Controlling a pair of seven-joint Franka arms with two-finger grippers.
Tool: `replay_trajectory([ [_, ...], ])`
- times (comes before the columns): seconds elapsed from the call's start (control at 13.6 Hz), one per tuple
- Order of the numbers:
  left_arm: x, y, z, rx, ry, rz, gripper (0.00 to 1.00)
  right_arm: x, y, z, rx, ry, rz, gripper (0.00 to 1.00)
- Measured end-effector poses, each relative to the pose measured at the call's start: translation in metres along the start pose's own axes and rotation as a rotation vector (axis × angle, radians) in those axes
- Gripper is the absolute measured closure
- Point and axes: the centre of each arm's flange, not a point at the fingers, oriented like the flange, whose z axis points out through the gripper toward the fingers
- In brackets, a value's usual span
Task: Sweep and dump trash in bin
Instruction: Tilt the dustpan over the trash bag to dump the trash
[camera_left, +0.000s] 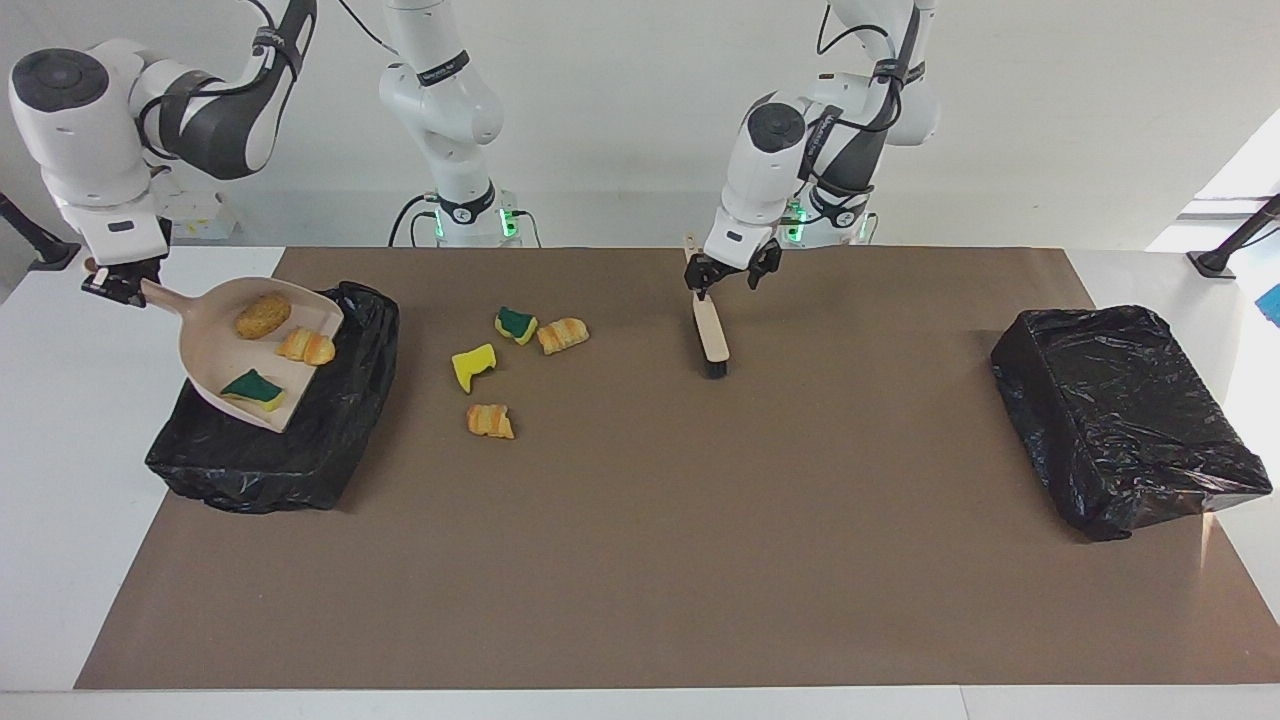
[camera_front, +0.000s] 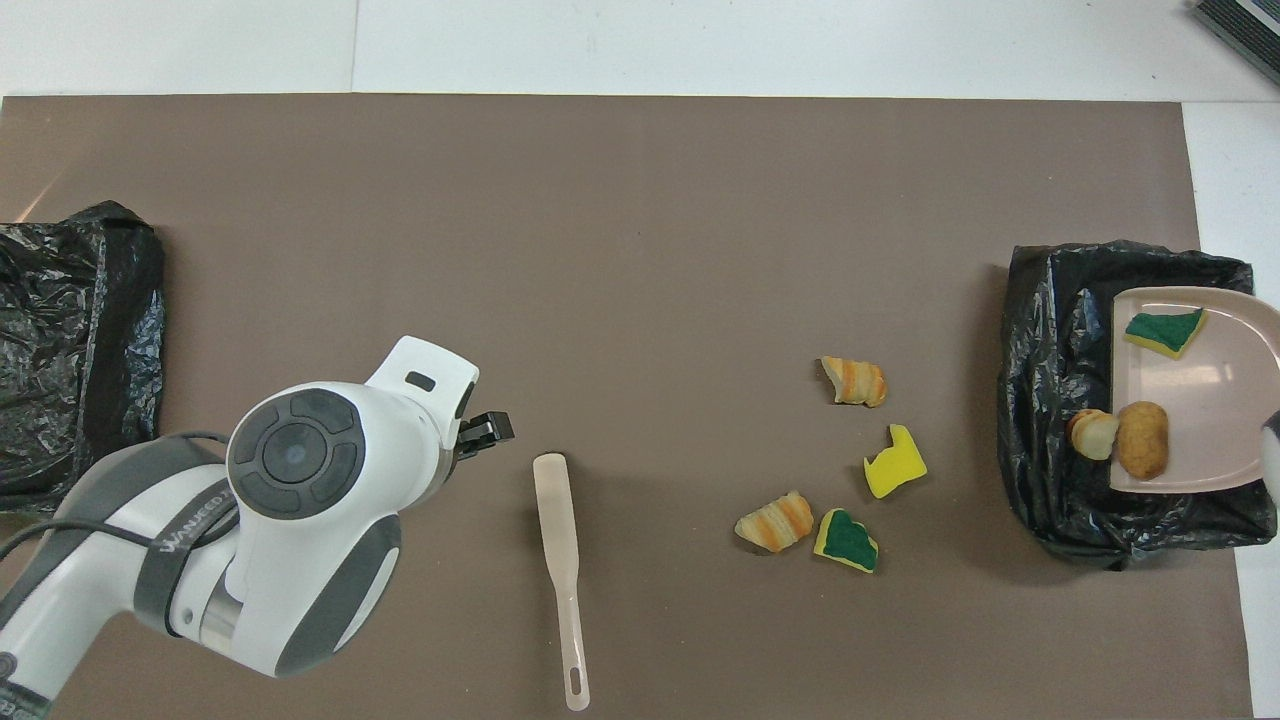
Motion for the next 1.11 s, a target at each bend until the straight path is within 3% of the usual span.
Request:
replay_trajectory([
  [0.15,0.026,-0.010,-0.003,0.005,0.018,0.079,0.00,0.008,0.000,-0.011,0.000,-0.061,-0.036,0.69],
  [0.44,0.077,-0.018,-0.013,-0.001,0.046,0.199,0.00,0.001,-0.006,-0.017,0.021,-0.108,-0.035,0.69],
  [0.74,0.108,-0.022,-0.041,0.028,0.026,0.250,0.00,-0.015,-0.018,-0.036,0.015,-0.123,-0.017,0.69],
  [1.11,0.146,-0.087,-0.075,0.040,-0.017,0.340,0.00,-0.023,-0.025,-0.045,0.016,-0.126,-0.033,0.69],
])
